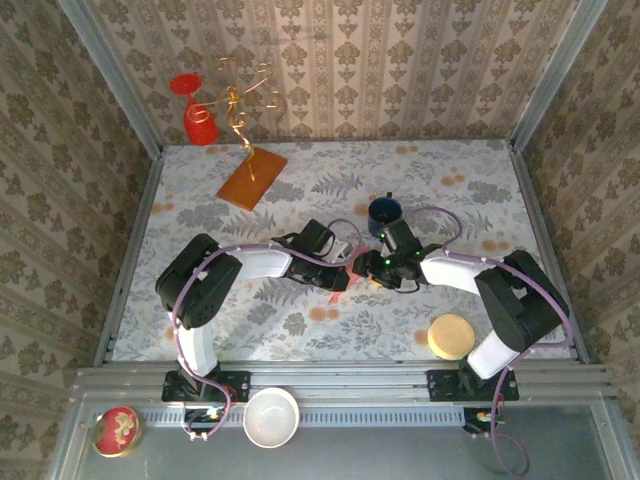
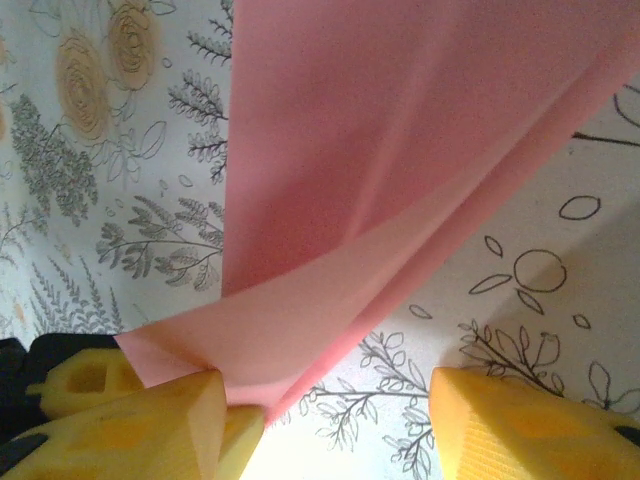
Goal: Fold a paper plane with a square sheet of paper (pick it up from the middle)
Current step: Fold the wing for the fifth time at the center of the table.
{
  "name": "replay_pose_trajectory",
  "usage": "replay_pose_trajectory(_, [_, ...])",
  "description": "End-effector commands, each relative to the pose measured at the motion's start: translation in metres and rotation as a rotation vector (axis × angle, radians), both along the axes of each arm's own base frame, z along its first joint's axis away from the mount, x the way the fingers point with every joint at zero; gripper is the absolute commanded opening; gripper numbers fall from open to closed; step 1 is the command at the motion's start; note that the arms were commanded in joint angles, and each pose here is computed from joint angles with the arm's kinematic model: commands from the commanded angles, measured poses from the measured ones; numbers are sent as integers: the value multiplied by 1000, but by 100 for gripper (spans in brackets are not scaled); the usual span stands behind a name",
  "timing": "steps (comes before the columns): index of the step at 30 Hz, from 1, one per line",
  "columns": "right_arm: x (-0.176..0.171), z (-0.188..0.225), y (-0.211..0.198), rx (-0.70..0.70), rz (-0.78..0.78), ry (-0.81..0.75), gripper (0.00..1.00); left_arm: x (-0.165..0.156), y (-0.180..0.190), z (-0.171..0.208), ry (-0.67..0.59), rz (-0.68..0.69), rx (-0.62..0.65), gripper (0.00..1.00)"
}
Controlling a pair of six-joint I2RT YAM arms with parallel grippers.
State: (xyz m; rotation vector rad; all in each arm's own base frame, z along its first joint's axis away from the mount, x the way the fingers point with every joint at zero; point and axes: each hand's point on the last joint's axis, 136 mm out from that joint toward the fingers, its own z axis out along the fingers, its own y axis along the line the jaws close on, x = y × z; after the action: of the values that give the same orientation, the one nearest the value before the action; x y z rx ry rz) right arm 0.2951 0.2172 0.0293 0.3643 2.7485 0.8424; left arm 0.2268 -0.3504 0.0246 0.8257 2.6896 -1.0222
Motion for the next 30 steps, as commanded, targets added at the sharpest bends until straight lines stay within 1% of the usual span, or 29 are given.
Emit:
replay_pose_trajectory(1, [2,-7,-5,-55,-2,11,57,-4,1,-1,58,10,7,12])
replay_pose_trajectory(6, [2,-17,-12,-109,-23,48,55,-4,2,4,49,14,-3,14])
replay_pose_trajectory(10, [-2,-26,-22,-173,-43,86,51,-2,2,17,22,36,-35,20])
replay_pose_trajectory(13, [-4,-31,-26,-201,-49,100,50,0,3,28,-7,58,-61,24])
replay_pose_trajectory(18, [-5,-33,-26,-200,-53,110,49,0,10,31,-43,93,-67,25])
replay_pose_trajectory(22, [-6,-34,-25,-198,-54,116,49,-4,12,24,-29,93,-58,26])
replay_pose_trajectory(26, [-5,-34,-24,-198,-52,119,49,-8,15,17,-46,76,-35,31])
replay_pose_trajectory(30, [-4,-33,-23,-193,-49,121,49,-5,15,23,-108,48,-25,35])
